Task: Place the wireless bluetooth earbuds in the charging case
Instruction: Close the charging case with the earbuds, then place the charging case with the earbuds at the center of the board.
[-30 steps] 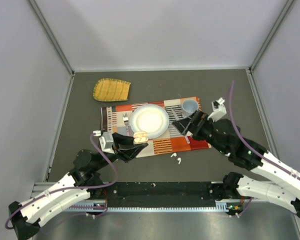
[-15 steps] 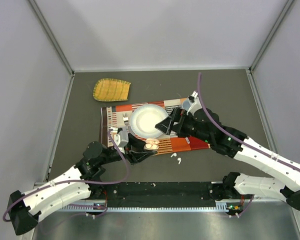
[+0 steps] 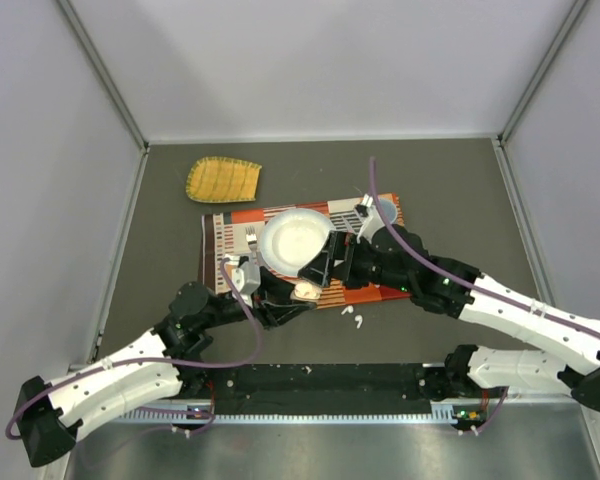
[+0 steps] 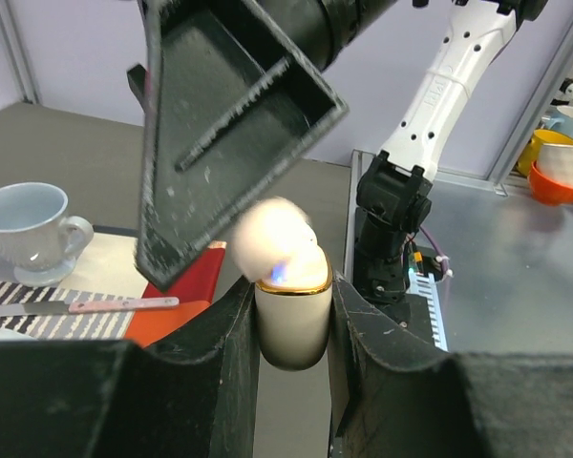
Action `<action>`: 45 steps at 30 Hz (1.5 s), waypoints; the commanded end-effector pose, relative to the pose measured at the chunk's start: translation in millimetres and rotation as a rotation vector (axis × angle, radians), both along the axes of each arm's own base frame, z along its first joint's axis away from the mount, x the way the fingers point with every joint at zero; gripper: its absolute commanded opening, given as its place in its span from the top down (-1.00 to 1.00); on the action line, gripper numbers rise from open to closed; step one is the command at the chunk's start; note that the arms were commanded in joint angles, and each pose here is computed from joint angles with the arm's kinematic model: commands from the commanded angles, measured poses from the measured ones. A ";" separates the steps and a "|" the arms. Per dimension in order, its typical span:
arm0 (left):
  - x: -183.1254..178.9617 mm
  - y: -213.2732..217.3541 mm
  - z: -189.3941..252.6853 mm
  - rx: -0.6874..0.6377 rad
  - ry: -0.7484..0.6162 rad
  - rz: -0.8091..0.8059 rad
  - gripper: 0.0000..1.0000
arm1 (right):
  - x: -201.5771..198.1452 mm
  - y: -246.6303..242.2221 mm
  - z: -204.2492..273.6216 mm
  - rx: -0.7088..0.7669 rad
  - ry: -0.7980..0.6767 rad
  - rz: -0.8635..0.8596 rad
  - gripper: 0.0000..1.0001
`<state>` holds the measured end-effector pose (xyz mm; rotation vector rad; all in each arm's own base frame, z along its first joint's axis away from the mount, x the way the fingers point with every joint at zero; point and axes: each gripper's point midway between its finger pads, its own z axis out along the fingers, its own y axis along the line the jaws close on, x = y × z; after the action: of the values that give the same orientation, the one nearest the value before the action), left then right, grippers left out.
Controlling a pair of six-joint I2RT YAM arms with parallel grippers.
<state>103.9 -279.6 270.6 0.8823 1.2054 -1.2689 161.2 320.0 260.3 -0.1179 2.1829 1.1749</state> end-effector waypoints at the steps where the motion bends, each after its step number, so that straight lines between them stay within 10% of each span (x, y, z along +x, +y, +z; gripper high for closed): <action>1: 3.0 3.1 31.6 -0.096 -0.060 0.031 1.00 | -14.0 7.0 -9.3 -0.018 0.007 0.047 -0.98; 10: 27.7 11.9 24.9 -0.129 0.088 0.178 1.00 | -1.4 -23.6 -16.2 -0.043 0.007 -0.132 -0.98; 29: 16.6 32.4 -149.7 -0.005 1.089 0.347 1.00 | 13.6 -92.5 -34.2 -0.071 0.016 -0.433 -0.98; 45: 9.6 29.4 -204.2 0.130 1.224 0.390 1.00 | 14.2 -88.8 -38.1 -0.097 0.016 -0.423 -0.98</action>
<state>116.8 -241.1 61.4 -0.2121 2.3019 -1.3185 174.7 229.5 215.2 0.2988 2.1592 0.8233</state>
